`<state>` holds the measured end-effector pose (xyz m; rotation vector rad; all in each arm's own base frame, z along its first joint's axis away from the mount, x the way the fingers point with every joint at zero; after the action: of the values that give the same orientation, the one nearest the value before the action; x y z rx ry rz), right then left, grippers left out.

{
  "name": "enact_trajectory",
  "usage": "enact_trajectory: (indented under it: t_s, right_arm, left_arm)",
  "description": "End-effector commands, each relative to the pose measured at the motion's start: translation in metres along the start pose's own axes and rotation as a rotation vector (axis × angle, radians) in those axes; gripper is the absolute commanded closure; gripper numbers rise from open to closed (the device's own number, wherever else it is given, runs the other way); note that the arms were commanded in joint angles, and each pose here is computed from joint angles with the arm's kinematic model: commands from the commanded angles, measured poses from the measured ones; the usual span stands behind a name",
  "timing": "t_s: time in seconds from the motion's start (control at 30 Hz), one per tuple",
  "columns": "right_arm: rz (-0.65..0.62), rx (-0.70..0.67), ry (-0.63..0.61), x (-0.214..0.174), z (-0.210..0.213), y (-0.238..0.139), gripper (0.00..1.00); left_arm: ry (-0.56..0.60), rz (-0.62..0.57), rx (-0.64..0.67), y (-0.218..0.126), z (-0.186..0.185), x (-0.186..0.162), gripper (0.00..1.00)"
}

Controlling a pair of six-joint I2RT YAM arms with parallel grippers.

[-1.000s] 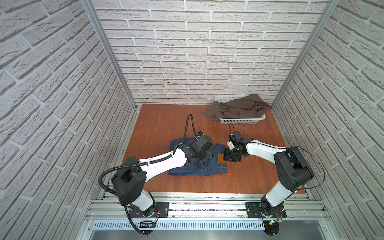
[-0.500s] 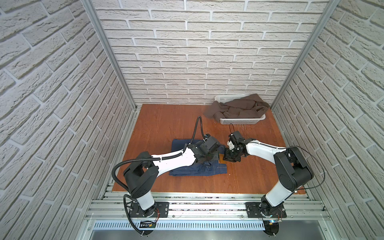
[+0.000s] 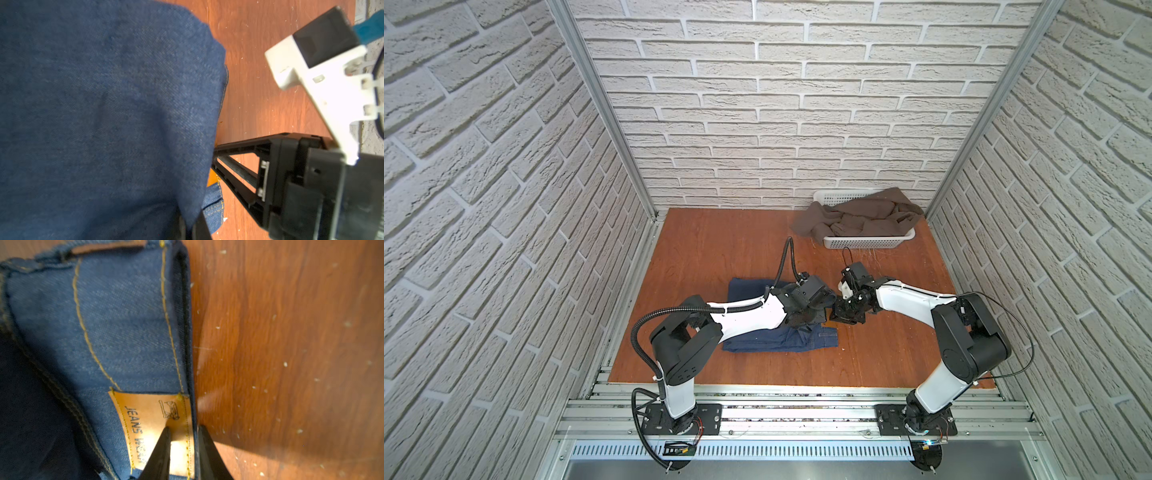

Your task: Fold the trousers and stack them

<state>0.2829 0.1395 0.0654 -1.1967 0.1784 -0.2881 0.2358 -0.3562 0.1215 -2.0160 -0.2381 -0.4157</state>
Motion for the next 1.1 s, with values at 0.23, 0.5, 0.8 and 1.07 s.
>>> enact_trajectory:
  t_s: [0.23, 0.5, 0.8, 1.07]
  right_arm:
    - [-0.001, -0.001, 0.015, 0.0, 0.001, -0.006, 0.75]
    - [0.005, -0.002, 0.02, 0.001, 0.001, -0.005, 0.75]
    - [-0.01, -0.002, 0.014, 0.001, 0.003, -0.012, 0.75]
    - [-0.074, -0.039, -0.01, 0.005, 0.005, -0.038, 0.75]
  left_arm:
    - [-0.009, -0.051, -0.106, -0.003, -0.029, 0.014, 1.0]
    - [-0.007, -0.053, -0.105, 0.001, -0.031, 0.016, 1.0]
    - [-0.003, -0.071, -0.14, -0.008, -0.038, 0.021, 0.89]
    - [0.017, -0.102, -0.188, -0.027, -0.05, 0.03, 0.51]
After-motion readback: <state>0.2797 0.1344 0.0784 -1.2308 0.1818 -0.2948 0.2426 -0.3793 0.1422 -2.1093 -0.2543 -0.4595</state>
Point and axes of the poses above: each gripper's point midway between its finger pads, its own y axis out along the fingers, its own z axis along the line the jaws close on, x = y × z, the point moved 5 cm from there along -y, back along the fingers, and after that the axes turned 6 degrees about y, right-handed, at the moved point
